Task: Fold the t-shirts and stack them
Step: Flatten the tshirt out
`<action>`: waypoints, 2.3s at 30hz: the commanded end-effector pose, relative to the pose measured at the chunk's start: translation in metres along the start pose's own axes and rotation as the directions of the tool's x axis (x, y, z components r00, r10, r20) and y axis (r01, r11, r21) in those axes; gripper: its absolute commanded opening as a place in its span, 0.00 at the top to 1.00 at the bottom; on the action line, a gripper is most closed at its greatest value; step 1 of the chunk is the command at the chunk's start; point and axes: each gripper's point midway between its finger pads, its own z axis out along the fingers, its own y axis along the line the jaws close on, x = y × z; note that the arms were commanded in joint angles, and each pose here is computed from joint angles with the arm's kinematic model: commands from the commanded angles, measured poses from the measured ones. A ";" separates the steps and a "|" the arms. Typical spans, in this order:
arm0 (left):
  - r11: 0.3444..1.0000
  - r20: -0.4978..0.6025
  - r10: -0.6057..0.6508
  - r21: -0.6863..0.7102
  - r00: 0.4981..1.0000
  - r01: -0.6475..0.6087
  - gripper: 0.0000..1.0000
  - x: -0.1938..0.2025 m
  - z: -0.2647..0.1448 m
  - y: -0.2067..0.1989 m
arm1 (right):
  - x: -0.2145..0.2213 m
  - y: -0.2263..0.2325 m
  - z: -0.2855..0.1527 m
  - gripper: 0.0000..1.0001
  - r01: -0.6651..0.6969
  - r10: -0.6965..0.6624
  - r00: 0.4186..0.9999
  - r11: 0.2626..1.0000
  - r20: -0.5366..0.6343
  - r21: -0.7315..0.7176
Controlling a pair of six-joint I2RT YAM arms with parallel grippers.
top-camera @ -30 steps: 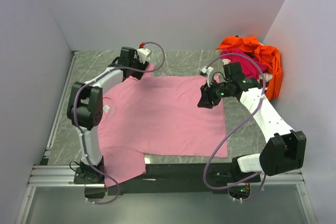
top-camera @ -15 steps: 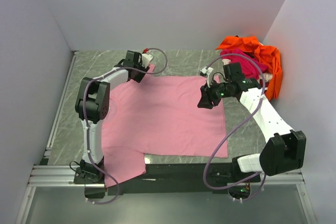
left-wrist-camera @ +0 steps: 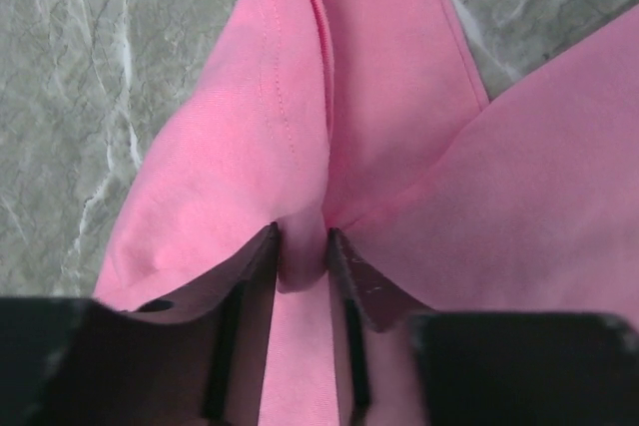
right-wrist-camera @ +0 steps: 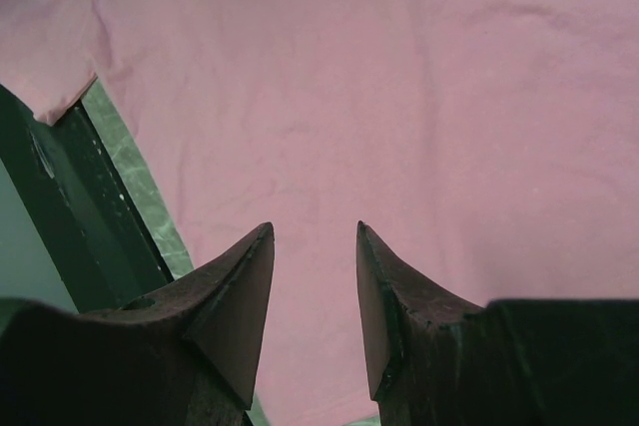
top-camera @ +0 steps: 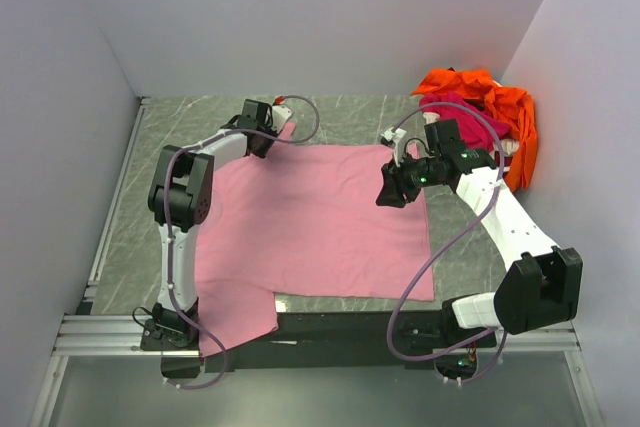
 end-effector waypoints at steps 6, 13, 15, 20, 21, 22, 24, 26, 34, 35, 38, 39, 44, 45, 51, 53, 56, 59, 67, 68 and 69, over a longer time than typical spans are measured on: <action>0.998 0.073 -0.010 -0.069 0.997 0.015 0.80 -0.033 -0.005 0.019 | -0.004 0.000 -0.001 0.54 0.010 -0.010 1.000 1.000 0.024 -0.013; 0.994 0.151 -0.086 -0.058 0.985 0.096 0.89 -0.056 -0.019 0.032 | -0.002 -0.003 0.000 0.54 0.008 -0.008 1.000 1.000 0.016 0.000; 0.988 0.169 -0.144 -0.035 0.975 0.152 0.94 -0.059 -0.021 0.038 | -0.004 -0.007 0.000 0.54 0.010 -0.010 1.000 1.000 0.019 0.018; 0.952 0.217 -0.299 0.005 0.929 0.305 1.00 -0.057 -0.033 0.063 | -0.007 -0.051 0.000 0.54 -0.046 0.046 0.999 0.976 0.003 0.214; 0.937 0.223 -0.341 0.009 0.913 0.348 0.99 -0.052 -0.038 0.073 | -0.005 -0.064 0.004 0.54 -0.068 0.074 0.997 0.967 -0.016 0.246; 0.930 0.229 -0.361 0.015 0.904 0.368 1.00 -0.050 -0.041 0.077 | -0.003 -0.080 0.002 0.54 -0.083 0.098 0.995 0.948 -0.035 0.307; 0.910 0.251 -0.404 0.009 0.880 0.415 1.00 -0.045 -0.049 0.092 | -0.008 -0.111 0.005 0.54 -0.101 0.129 0.990 0.921 -0.050 0.377; 0.898 0.267 -0.425 0.000 0.865 0.441 1.00 -0.040 -0.052 0.102 | -0.018 -0.149 -0.006 0.54 -0.122 0.160 0.986 0.872 -0.041 0.474; 0.807 0.338 -0.548 -0.027 0.765 0.590 1.00 -0.022 -0.063 0.164 | -0.018 -0.230 0.016 0.53 -0.163 0.246 0.965 0.831 -0.087 0.532; 0.803 0.338 -0.552 -0.027 0.762 0.595 1.00 -0.022 -0.062 0.167 | -0.021 -0.234 0.018 0.53 -0.163 0.246 0.965 0.830 -0.087 0.534; 0.803 0.348 -0.551 -0.027 0.759 0.596 1.00 -0.023 -0.059 0.174 | -0.028 -0.248 0.023 0.52 -0.166 0.252 0.964 0.824 -0.088 0.541; 0.805 0.356 -0.547 -0.026 0.758 0.593 1.00 -0.028 -0.057 0.178 | -0.022 -0.254 0.028 0.52 -0.170 0.267 0.958 0.822 -0.104 0.543; 0.816 0.404 -0.520 -0.025 0.752 0.578 1.00 -0.047 -0.056 0.192 | -0.026 -0.282 0.026 0.51 -0.165 0.282 0.954 0.783 -0.106 0.600; 0.820 0.407 -0.510 -0.035 0.758 0.571 1.00 -0.047 -0.057 0.194 | -0.022 -0.285 0.028 0.51 -0.164 0.288 0.951 0.782 -0.115 0.601; 0.819 0.417 -0.507 -0.040 0.754 0.572 1.00 -0.045 -0.057 0.202 | -0.022 -0.301 0.042 0.51 -0.171 0.290 0.950 0.792 -0.114 0.586; 0.819 0.416 -0.508 -0.036 0.754 0.573 1.00 -0.045 -0.056 0.202 | -0.031 -0.308 0.043 0.51 -0.174 0.281 0.955 0.793 -0.097 0.584; 0.822 0.417 -0.509 -0.022 0.753 0.568 1.00 -0.047 -0.057 0.200 | -0.032 -0.317 0.054 0.51 -0.182 0.287 0.953 0.799 -0.097 0.574; 0.825 0.418 -0.509 -0.014 0.752 0.565 1.00 -0.048 -0.057 0.198 | -0.030 -0.323 0.065 0.50 -0.196 0.295 0.951 0.805 -0.091 0.560; 0.826 0.412 -0.519 0.016 0.749 0.564 1.00 -0.049 -0.053 0.193 | -0.028 -0.338 0.075 0.50 -0.206 0.308 0.948 0.794 -0.086 0.572; 0.826 0.414 -0.521 0.022 0.747 0.563 1.00 -0.050 -0.054 0.193 | -0.024 -0.337 0.078 0.50 -0.210 0.316 0.944 0.798 -0.097 0.565; 0.827 0.412 -0.523 0.031 0.746 0.562 1.00 -0.051 -0.053 0.191 | -0.025 -0.338 0.077 0.50 -0.212 0.317 0.944 0.795 -0.092 0.568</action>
